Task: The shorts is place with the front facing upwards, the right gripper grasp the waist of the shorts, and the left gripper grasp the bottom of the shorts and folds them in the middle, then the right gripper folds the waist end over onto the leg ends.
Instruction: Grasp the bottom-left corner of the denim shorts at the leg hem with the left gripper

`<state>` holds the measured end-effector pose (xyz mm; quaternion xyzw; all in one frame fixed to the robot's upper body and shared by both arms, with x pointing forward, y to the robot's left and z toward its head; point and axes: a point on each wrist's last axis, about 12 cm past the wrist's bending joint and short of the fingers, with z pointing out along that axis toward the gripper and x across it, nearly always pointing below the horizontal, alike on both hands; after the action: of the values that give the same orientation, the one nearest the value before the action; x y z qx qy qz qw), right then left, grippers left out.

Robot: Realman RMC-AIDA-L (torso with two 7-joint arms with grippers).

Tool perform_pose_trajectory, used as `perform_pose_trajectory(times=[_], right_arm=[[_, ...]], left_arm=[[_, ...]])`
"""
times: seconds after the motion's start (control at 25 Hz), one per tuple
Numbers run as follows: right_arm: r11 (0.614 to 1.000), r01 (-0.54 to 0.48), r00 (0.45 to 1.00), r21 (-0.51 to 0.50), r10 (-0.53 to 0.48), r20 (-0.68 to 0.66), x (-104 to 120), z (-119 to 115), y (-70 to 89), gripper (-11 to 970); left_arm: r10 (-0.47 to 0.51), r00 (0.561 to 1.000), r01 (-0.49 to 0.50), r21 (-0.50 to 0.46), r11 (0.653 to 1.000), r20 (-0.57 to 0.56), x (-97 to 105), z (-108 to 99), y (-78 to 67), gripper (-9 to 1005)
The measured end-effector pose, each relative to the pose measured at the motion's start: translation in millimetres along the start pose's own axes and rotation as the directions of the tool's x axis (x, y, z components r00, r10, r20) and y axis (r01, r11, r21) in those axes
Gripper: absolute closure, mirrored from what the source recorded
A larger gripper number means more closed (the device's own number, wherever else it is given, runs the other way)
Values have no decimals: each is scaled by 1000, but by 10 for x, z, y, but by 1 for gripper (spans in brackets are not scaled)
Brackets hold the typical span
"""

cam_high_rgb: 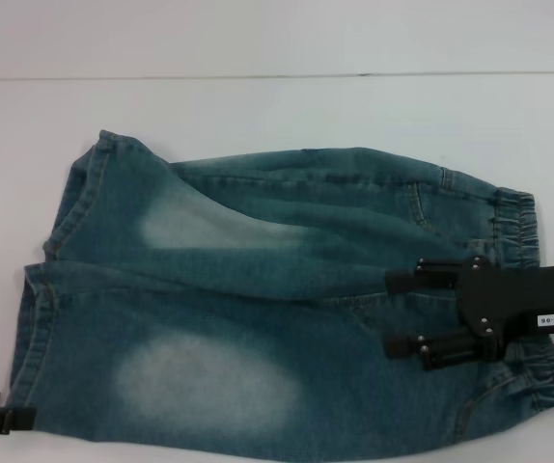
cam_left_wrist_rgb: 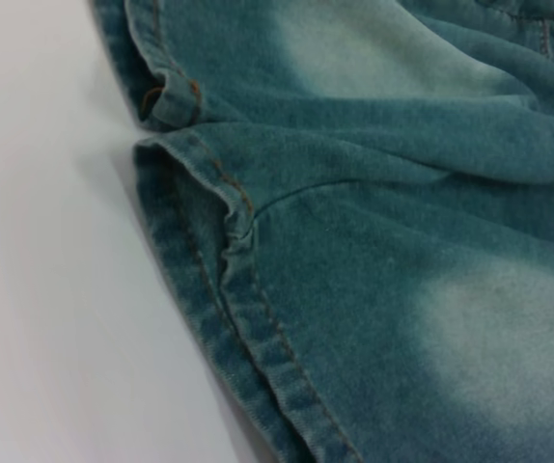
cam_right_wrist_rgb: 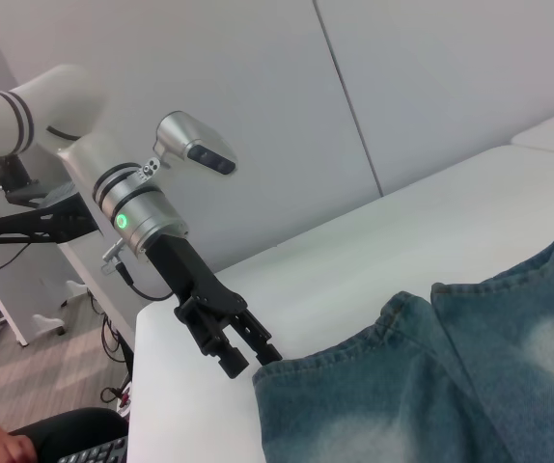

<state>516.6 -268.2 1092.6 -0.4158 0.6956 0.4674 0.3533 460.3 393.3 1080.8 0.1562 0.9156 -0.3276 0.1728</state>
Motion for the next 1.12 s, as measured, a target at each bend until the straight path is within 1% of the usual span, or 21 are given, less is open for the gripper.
perform_pose_trajectory(times=[0.36,0.6,0.96,1.12], right_arm=[[1000,0,1000,-7,0,1,2,0,9,18],[1000,1,1000,-10,-1,3,16,3,16,18],[1000,3,1000,-13,-2,5,18,10,16,19],[1000,6,1000,-14,-6,4,17,12,17,19]], left_arm=[[16,1000,-16,18,1000,-23,-49,63,-23,172],[32,999,-30,42,999,-35,-101,117,-69,191],[41,999,-39,57,998,-28,-145,125,-93,220],[47,999,-45,51,998,-24,-154,146,-91,375]])
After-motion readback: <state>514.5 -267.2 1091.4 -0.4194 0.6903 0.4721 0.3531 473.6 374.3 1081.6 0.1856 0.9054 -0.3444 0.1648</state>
